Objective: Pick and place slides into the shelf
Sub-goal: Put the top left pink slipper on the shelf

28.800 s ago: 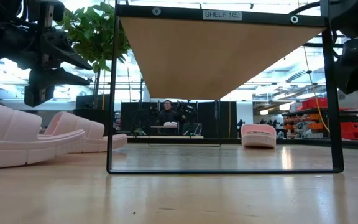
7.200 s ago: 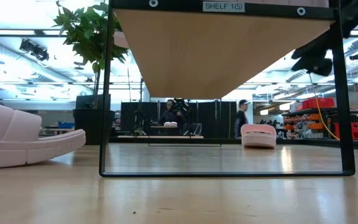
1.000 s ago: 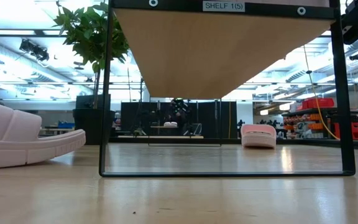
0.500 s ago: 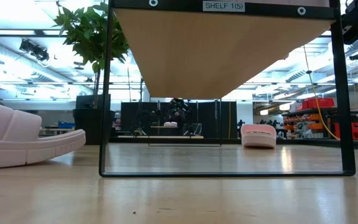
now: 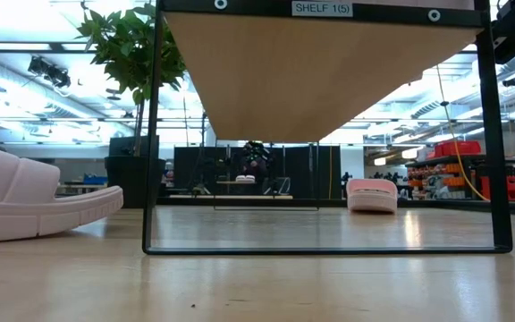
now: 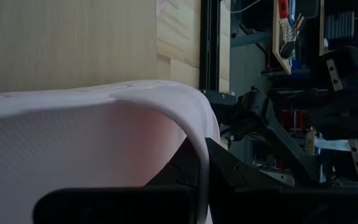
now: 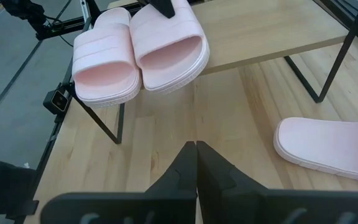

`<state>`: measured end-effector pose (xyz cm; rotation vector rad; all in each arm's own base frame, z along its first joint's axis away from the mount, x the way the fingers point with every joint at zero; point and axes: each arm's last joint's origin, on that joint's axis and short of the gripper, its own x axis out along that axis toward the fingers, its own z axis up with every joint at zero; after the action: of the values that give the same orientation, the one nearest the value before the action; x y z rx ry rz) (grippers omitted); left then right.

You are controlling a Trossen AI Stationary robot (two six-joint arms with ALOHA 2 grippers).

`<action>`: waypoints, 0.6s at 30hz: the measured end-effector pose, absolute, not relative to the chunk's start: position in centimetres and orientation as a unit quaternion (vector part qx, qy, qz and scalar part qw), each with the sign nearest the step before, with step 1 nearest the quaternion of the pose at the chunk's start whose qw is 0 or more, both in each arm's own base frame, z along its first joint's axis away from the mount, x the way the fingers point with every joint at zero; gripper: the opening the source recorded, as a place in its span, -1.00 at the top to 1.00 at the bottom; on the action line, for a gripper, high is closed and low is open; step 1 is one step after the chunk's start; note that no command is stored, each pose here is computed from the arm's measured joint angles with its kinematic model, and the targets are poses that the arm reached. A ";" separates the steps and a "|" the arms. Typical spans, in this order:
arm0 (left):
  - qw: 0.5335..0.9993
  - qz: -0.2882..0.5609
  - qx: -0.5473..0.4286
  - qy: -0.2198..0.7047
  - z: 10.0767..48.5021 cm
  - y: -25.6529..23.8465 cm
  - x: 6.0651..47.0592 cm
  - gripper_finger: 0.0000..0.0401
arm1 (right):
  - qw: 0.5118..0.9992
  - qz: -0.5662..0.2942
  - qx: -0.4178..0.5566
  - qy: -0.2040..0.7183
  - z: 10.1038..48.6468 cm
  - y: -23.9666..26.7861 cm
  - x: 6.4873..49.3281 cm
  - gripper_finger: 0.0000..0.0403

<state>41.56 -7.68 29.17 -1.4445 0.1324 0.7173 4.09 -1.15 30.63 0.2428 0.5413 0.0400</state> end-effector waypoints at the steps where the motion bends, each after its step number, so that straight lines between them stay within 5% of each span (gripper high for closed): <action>1: 0.690 0.320 -0.646 0.060 29.2 -7.7 41.6 0.94 | 0.956 0.020 0.120 0.267 30.6 -1.1 4.1 1.00; 18: 0.689 0.312 -0.651 0.060 29.3 -8.2 41.5 0.94 | 0.956 0.020 0.120 0.267 30.6 -1.1 4.1 1.00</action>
<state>41.50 -8.18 29.30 -1.4575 0.1341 0.6987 4.09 -1.15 30.63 0.2434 0.5417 0.0397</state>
